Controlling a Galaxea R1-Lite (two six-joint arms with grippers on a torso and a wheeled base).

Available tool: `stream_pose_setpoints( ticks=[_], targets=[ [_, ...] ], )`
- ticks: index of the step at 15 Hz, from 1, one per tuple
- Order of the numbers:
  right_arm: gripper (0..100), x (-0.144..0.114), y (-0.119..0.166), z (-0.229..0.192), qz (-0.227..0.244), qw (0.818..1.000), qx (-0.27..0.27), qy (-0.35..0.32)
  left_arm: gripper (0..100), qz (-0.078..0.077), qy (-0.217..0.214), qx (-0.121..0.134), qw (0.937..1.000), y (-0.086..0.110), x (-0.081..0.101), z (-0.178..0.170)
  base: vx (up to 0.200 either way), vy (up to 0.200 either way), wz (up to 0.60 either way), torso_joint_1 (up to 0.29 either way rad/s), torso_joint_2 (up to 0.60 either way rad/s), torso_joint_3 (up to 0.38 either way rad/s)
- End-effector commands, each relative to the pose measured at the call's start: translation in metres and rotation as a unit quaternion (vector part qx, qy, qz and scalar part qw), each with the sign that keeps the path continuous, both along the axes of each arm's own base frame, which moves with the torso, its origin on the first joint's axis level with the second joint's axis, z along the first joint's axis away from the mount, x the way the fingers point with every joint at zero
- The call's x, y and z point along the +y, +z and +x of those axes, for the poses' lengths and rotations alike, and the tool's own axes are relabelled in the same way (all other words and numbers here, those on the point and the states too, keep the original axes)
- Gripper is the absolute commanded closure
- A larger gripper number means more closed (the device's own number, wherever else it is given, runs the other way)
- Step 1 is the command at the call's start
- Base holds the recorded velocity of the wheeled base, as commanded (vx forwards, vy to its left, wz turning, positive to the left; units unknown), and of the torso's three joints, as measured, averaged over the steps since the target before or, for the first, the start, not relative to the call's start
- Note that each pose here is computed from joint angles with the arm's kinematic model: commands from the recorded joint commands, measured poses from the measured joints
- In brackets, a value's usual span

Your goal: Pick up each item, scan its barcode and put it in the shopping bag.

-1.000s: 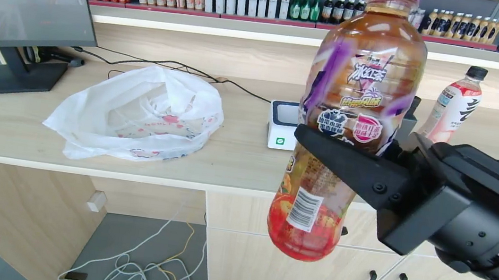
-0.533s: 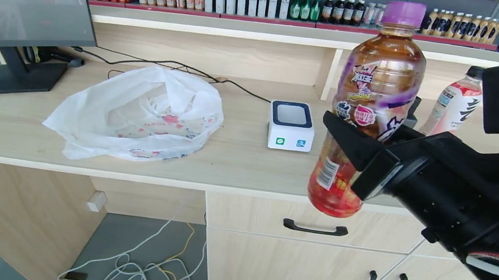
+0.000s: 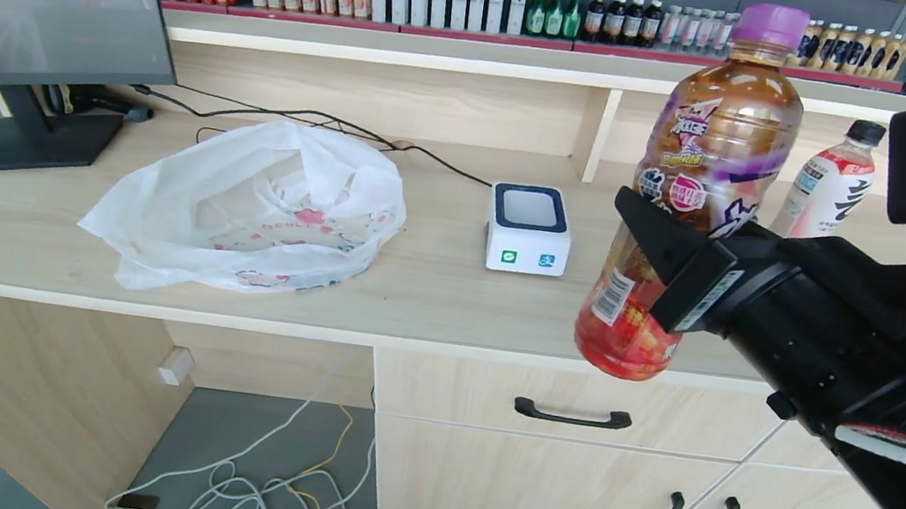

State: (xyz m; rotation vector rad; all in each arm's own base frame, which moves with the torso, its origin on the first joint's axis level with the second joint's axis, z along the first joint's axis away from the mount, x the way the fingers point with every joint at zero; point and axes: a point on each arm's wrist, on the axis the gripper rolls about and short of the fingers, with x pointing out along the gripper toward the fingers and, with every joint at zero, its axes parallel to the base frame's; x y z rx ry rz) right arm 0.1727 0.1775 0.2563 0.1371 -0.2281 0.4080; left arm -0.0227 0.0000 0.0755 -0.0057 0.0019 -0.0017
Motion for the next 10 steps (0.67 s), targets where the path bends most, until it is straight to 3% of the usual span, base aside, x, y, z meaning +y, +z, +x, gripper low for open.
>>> stream_pose_setpoints(
  ticks=[1,2,10],
  targets=[
    [100,0.0006,-0.0005,0.0007,0.000,1.000,0.001,0.000,0,0.000,0.000,0.000,1.0000,0.0000,0.0000,0.0000,0.200,0.000,0.00,0.007,0.00,0.007],
    [100,0.0007,-0.0005,0.0007,0.000,1.000,0.001,0.001,0,-0.001,0.000,0.000,1.0000,0.0000,0.0000,0.0000,0.200,0.000,0.00,-0.002,-0.01,0.002],
    [100,-0.0002,-0.0029,0.0036,-0.005,1.000,0.004,-0.007,0,0.000,0.000,0.000,1.0000,0.0000,0.0000,0.0000,0.000,0.000,0.00,0.000,0.00,0.000]
  ],
)
